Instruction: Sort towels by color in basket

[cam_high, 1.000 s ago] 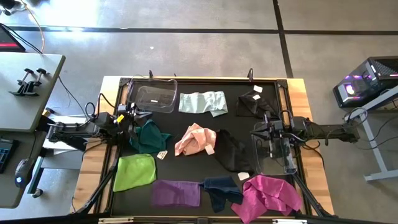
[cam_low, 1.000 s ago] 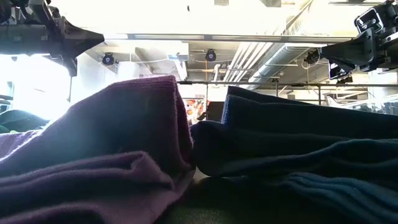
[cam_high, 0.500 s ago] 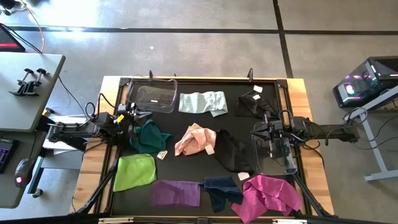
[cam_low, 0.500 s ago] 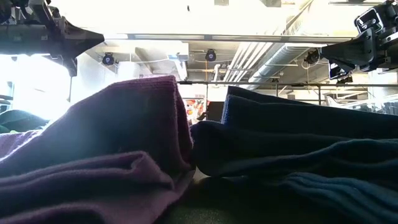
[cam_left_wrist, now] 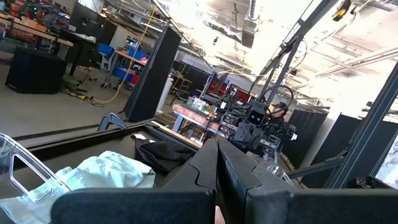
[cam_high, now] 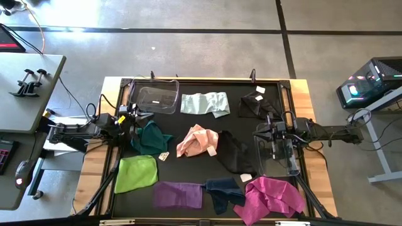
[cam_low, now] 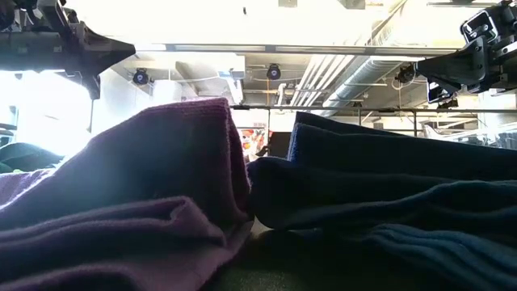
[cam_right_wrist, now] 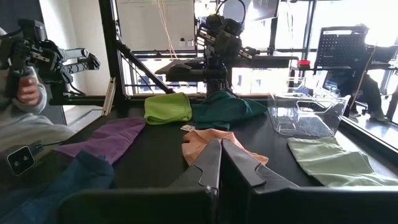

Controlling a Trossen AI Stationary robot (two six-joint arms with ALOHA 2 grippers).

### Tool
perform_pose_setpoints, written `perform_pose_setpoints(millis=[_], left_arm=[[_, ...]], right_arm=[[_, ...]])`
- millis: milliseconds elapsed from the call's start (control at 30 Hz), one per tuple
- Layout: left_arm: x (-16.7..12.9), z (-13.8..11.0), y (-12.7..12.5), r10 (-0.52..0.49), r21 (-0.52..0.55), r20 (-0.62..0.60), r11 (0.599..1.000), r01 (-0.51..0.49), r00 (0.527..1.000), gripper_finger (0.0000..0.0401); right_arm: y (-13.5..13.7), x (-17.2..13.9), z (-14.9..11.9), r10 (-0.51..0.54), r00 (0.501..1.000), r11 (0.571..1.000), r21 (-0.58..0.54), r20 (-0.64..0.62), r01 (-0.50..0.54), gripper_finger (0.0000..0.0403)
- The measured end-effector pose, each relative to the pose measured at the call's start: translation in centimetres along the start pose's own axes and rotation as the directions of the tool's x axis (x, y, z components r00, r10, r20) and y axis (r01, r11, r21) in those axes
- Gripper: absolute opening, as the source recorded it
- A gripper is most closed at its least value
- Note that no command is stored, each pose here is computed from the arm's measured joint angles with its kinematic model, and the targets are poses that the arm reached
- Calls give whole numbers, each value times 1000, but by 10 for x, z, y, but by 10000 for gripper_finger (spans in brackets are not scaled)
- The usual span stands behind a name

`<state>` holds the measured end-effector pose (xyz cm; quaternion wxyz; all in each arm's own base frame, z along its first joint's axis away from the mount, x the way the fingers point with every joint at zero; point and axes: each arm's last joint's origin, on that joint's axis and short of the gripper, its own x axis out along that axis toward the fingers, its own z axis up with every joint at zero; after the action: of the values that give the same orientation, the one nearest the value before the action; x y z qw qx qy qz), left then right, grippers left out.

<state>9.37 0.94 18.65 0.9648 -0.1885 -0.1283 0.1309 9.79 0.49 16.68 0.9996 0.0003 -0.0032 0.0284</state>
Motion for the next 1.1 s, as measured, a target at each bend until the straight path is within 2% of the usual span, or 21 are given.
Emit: perform_pose_setpoints(millis=[667, 733, 800, 833, 967, 1100], left_arm=[[0, 0, 0, 0, 0, 0, 1000, 0, 1000, 1], [0, 0, 0, 0, 0, 0, 1000, 0, 1000, 1], [0, 0, 0, 0, 0, 0, 1000, 0, 1000, 1], [0, 0, 0, 0, 0, 0, 1000, 0, 1000, 1], [0, 0, 0, 0, 0, 0, 1000, 0, 1000, 1], [0, 1, 0, -2, -2, 6, 1000, 2, 1000, 1]], right_arm=[[0, 0, 0, -1, 1000, 1000, 0, 1, 1, 1], [-1, 0, 1, -30, 999, 1000, 3, 13, 29, 1], [-1, 0, 6, -41, 997, 997, 65, 63, 37, 1], [-1, 0, 9, -40, 995, 990, 142, 93, 27, 1], [-2, -3, 23, -84, 967, 942, 336, 239, -1, 1], [-1, -5, 38, -43, 919, 940, 328, 392, -96, 1]])
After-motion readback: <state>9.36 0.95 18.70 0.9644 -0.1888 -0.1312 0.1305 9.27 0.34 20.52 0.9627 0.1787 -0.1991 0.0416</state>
